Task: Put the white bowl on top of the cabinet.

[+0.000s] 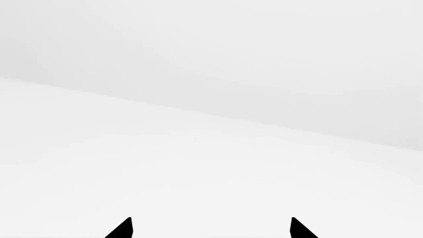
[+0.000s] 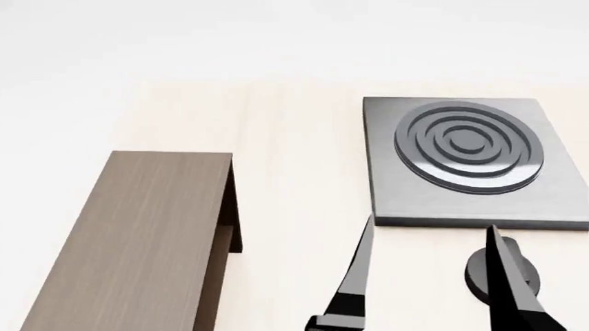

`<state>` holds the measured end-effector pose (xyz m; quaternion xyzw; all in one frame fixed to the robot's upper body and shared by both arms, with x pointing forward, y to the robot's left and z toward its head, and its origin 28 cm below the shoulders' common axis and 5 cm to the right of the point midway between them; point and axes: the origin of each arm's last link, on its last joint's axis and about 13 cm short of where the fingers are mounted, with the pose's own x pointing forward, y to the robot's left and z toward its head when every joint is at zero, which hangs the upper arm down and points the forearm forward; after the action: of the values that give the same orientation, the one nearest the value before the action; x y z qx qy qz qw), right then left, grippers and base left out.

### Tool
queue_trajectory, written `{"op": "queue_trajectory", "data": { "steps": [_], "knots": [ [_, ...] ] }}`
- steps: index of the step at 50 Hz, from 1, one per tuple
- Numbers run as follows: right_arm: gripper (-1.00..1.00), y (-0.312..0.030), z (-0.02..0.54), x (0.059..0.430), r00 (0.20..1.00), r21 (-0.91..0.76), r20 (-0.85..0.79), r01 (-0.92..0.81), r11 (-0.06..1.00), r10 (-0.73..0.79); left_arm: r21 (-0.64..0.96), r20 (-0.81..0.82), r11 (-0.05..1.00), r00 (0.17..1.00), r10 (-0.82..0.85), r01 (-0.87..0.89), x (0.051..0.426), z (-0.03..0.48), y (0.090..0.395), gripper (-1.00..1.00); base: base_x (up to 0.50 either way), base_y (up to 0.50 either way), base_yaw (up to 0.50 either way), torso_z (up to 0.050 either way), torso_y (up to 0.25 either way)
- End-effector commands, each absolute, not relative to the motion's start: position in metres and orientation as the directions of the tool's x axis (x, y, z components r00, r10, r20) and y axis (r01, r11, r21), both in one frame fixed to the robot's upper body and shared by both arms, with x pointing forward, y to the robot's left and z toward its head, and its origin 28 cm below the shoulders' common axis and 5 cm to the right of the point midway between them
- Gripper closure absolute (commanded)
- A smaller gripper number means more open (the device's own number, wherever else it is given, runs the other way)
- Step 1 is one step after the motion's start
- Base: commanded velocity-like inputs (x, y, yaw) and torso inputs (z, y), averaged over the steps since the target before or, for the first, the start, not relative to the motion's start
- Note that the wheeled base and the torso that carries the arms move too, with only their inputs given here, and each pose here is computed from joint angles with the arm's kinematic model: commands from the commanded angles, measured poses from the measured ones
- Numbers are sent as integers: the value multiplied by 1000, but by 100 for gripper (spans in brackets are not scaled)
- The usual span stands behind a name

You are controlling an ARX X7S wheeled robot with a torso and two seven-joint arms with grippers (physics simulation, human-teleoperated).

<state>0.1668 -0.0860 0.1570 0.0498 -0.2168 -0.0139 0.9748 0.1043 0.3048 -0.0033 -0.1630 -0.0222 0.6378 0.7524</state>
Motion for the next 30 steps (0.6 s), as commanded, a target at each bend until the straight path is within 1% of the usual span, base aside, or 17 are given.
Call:
{"op": "queue_trajectory", "data": {
  "steps": [1,20,24,30],
  "knots": [
    [-100,-87,157,168,910,116,410,16,993,-63,-273,-177,133,185,967,-953,104,-3,304,-100,0,0,0,0,0],
    [-100,-88,157,168,911,124,401,47,991,-94,-271,-181,132,185,966,-954,104,-5,305,-100,0,0,0,0,0],
    [-100,-91,159,169,911,125,398,68,990,-113,-271,-182,131,184,966,-954,104,-5,305,-100,0,0,0,0,0],
    [-100,-98,165,171,908,122,378,146,982,-182,-271,-181,129,183,966,-954,104,-5,305,-100,0,0,0,0,0]
  ]
}}
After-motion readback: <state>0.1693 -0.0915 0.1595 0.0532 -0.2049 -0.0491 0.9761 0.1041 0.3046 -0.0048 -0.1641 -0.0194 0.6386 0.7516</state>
